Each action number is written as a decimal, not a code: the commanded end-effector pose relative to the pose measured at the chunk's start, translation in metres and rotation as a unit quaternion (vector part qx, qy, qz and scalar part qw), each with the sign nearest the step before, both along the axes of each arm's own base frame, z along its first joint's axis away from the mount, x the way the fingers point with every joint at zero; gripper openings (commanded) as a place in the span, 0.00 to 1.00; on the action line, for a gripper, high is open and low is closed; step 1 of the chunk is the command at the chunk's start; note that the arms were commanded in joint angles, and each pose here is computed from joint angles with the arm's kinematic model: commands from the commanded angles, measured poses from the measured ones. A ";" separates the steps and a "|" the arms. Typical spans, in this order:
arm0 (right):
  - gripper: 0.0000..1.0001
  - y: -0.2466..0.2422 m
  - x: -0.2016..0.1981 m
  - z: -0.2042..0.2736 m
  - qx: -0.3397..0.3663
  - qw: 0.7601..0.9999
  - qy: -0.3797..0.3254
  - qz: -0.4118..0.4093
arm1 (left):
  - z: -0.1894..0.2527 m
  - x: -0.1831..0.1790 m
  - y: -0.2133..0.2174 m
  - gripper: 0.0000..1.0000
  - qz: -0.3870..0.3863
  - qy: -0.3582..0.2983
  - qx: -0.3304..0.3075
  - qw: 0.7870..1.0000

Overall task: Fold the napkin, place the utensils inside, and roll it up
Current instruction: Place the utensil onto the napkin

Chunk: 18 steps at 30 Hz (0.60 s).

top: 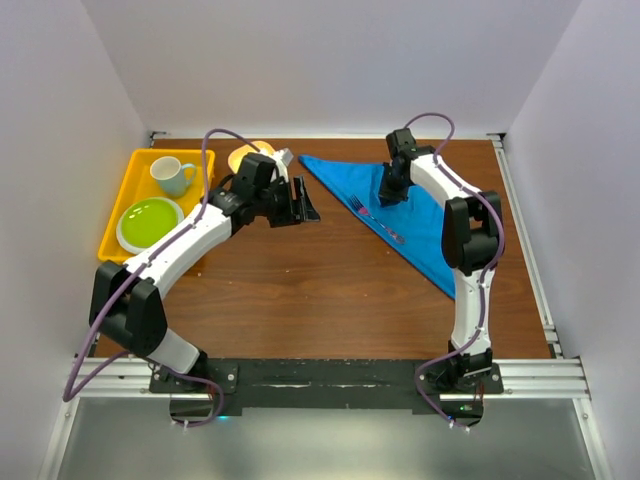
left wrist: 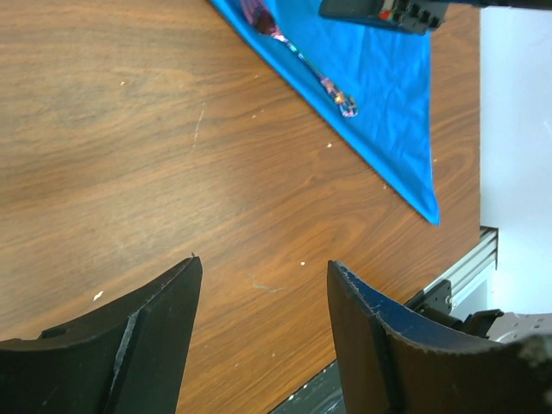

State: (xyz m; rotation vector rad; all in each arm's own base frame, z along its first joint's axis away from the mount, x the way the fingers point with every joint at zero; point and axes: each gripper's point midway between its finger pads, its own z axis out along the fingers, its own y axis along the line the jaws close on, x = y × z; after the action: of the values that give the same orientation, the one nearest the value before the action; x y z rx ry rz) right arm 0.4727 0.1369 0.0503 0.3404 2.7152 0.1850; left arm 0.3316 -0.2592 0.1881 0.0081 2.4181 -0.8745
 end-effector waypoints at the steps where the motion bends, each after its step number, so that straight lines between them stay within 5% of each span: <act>1: 0.04 0.011 0.017 0.012 0.017 0.999 -0.035 0.025 | 0.009 0.000 0.004 0.65 -0.018 -0.018 -0.006 1.000; 18: 0.00 0.004 -0.020 -0.030 0.003 0.999 0.005 0.045 | 0.010 0.064 0.015 0.64 0.052 -0.018 -0.064 0.996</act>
State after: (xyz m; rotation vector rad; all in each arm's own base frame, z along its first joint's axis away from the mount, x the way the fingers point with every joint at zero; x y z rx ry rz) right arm 0.4609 0.1377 0.0225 0.2666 2.7428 0.1979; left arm 0.3640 -0.2406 0.1699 -0.1085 2.4284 -0.8795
